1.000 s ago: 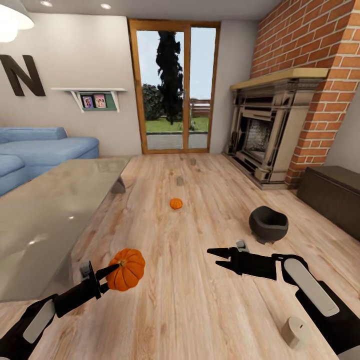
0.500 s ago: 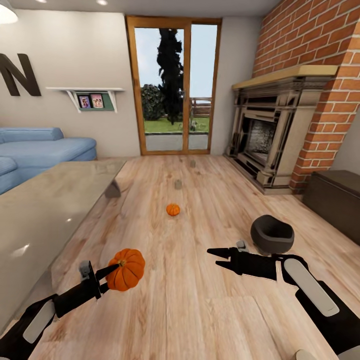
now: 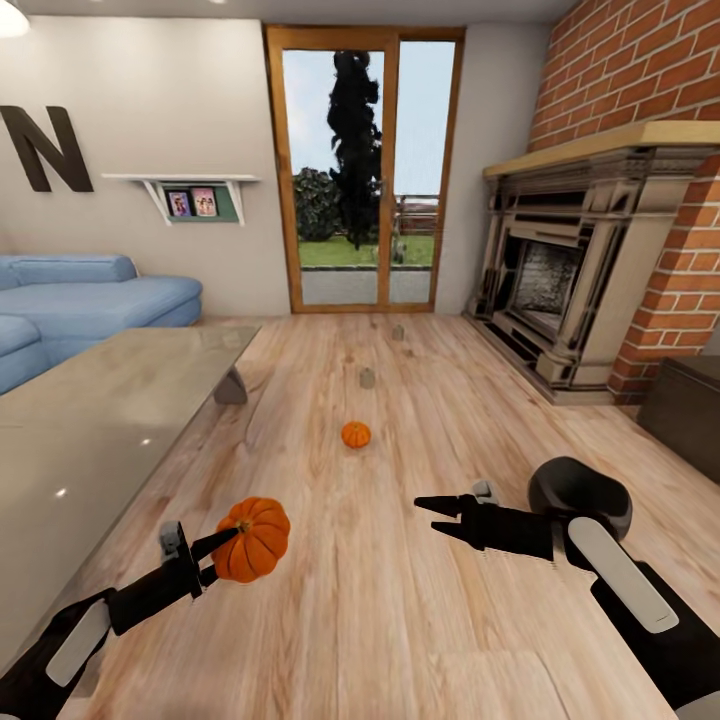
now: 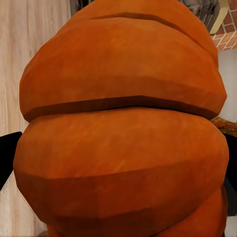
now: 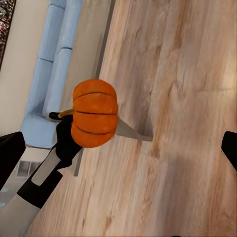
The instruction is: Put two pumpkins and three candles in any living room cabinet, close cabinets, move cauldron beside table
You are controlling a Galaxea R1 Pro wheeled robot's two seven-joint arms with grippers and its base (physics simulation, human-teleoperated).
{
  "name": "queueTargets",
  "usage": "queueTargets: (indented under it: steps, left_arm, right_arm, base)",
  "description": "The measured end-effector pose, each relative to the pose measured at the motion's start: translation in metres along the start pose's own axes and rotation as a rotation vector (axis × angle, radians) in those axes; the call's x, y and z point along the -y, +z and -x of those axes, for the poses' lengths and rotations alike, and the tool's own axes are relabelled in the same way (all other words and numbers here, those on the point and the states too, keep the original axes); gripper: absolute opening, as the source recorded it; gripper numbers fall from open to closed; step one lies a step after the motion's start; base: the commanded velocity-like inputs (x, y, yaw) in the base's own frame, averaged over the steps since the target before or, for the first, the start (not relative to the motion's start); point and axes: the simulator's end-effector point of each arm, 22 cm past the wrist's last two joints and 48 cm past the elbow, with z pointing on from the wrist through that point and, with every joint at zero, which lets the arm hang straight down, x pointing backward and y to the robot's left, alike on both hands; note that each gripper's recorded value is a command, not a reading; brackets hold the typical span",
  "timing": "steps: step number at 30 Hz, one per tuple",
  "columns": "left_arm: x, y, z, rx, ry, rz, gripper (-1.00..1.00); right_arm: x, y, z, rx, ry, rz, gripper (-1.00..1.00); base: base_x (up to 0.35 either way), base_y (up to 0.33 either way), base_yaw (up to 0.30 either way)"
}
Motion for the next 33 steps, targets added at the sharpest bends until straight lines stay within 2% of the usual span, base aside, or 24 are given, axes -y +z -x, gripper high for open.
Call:
queueTargets:
  steps: [33]
  left_arm:
    - [0.0008,0.0000,0.0001,0.000,0.000,-0.003,-1.00]
  right_arm:
    - [0.0019,0.0000,0.0016,0.008,0.002,-0.005,1.00]
  base:
    - [0.342,0.000,0.000]
